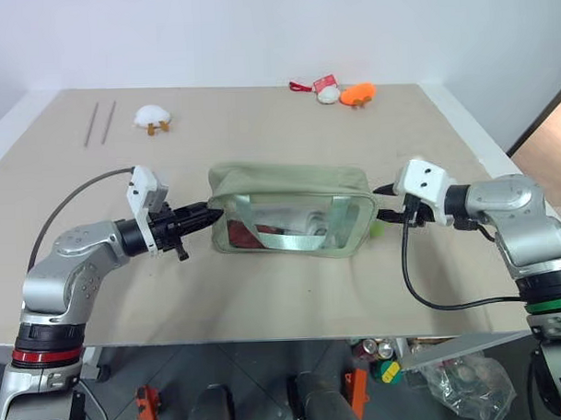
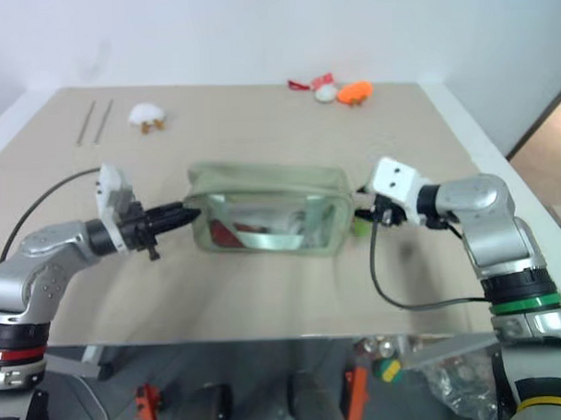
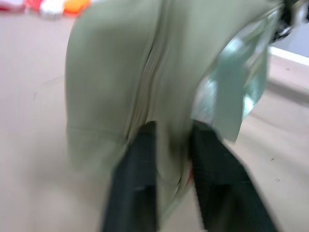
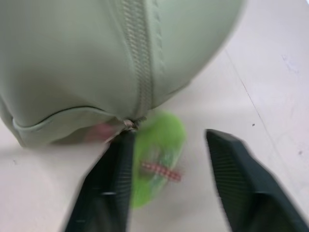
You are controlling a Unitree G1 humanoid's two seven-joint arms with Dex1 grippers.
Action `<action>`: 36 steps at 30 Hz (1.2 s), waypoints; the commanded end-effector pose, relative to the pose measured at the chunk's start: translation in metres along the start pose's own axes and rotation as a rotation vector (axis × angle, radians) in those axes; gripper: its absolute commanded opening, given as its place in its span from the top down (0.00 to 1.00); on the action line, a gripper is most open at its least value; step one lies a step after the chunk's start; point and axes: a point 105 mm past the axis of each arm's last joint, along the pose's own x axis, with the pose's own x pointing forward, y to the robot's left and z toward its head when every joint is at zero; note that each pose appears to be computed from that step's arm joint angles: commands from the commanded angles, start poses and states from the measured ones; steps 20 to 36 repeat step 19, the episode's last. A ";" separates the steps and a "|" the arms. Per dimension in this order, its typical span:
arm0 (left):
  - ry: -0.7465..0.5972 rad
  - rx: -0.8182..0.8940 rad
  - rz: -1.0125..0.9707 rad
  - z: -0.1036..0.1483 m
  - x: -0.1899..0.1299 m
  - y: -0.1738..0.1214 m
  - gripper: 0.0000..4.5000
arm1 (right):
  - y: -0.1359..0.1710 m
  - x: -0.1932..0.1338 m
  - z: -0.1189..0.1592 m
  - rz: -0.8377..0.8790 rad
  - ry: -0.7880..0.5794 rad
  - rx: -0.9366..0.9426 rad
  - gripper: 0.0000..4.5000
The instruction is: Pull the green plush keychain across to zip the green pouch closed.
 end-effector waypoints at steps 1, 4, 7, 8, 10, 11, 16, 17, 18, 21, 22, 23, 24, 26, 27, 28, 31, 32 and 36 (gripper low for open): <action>-0.092 0.005 0.002 0.031 -0.006 -0.002 0.47 | -0.014 -0.019 0.017 -0.035 -0.086 0.053 0.15; -0.112 0.029 0.033 0.046 -0.012 -0.001 0.23 | -0.014 -0.032 0.010 -0.022 -0.079 0.092 0.00; -0.116 0.027 0.061 0.053 -0.029 0.001 0.09 | -0.013 -0.048 0.008 -0.014 -0.094 0.126 0.00; -0.112 0.020 0.057 0.054 -0.035 0.000 0.09 | -0.013 -0.053 0.007 -0.014 -0.101 0.141 0.00; -0.089 0.031 0.111 0.052 -0.053 0.006 0.09 | -0.010 -0.064 0.009 -0.011 -0.118 0.161 0.00; -0.068 0.029 0.154 0.048 -0.063 0.012 0.09 | -0.007 -0.069 0.011 -0.002 -0.135 0.171 0.00; 0.027 0.030 0.311 0.024 -0.100 0.035 0.09 | 0.005 -0.086 0.029 -0.003 -0.247 0.248 0.00; 0.024 0.027 0.324 0.023 -0.102 0.037 0.09 | 0.005 -0.087 0.030 -0.011 -0.257 0.261 0.00; 0.015 0.019 0.333 0.023 -0.104 0.039 0.09 | 0.005 -0.087 0.030 -0.017 -0.261 0.271 0.00; 0.000 0.007 0.351 0.024 -0.104 0.043 0.09 | 0.006 -0.086 0.029 -0.020 -0.256 0.276 0.00; 0.000 0.007 0.351 0.024 -0.104 0.043 0.09 | 0.006 -0.086 0.029 -0.020 -0.256 0.276 0.00; 0.000 0.007 0.351 0.024 -0.104 0.043 0.09 | 0.006 -0.086 0.029 -0.020 -0.256 0.276 0.00; 0.000 0.007 0.351 0.024 -0.104 0.043 0.09 | 0.006 -0.086 0.029 -0.020 -0.256 0.276 0.00; 0.000 0.007 0.351 0.024 -0.104 0.043 0.09 | 0.006 -0.086 0.029 -0.020 -0.256 0.276 0.00; 0.000 0.007 0.351 0.024 -0.104 0.043 0.09 | 0.006 -0.086 0.029 -0.020 -0.256 0.276 0.00; 0.000 0.007 0.351 0.024 -0.104 0.043 0.09 | 0.006 -0.086 0.029 -0.020 -0.256 0.276 0.00; 0.000 0.007 0.351 0.024 -0.104 0.043 0.09 | 0.006 -0.086 0.029 -0.020 -0.256 0.276 0.00; 0.000 0.007 0.351 0.024 -0.104 0.043 0.09 | 0.006 -0.086 0.029 -0.020 -0.256 0.276 0.00; 0.000 0.007 0.351 0.024 -0.104 0.043 0.09 | 0.006 -0.086 0.029 -0.020 -0.256 0.276 0.00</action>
